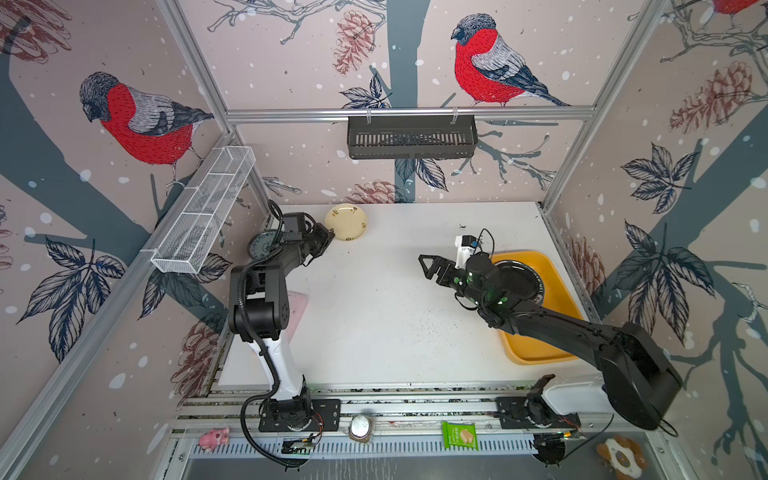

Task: Place the plates into the plastic bin on the countertop
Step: 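Lift the cream plate upright with the left gripper toward the approaching right gripper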

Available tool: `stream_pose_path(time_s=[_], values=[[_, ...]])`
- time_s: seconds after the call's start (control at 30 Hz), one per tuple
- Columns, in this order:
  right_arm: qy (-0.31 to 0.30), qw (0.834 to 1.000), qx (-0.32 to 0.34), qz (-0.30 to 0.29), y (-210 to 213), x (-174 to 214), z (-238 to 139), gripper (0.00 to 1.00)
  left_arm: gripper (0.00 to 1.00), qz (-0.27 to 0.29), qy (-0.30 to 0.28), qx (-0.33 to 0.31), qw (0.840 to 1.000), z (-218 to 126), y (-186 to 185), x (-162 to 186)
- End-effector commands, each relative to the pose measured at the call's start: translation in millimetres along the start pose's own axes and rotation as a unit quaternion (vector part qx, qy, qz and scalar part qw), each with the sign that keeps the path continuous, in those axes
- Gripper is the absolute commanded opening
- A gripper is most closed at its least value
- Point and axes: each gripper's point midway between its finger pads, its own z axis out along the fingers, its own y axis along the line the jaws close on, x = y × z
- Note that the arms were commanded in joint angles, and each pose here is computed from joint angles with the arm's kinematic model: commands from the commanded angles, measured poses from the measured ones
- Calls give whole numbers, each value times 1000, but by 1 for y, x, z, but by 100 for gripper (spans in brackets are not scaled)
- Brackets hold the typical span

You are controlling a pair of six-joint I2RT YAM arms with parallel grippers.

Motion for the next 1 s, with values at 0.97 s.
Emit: stream_pose_path(time_s=[0.97], values=[[22, 999, 28, -9, 21, -26, 45, 94, 6, 157, 160, 187, 957, -82, -96, 125]])
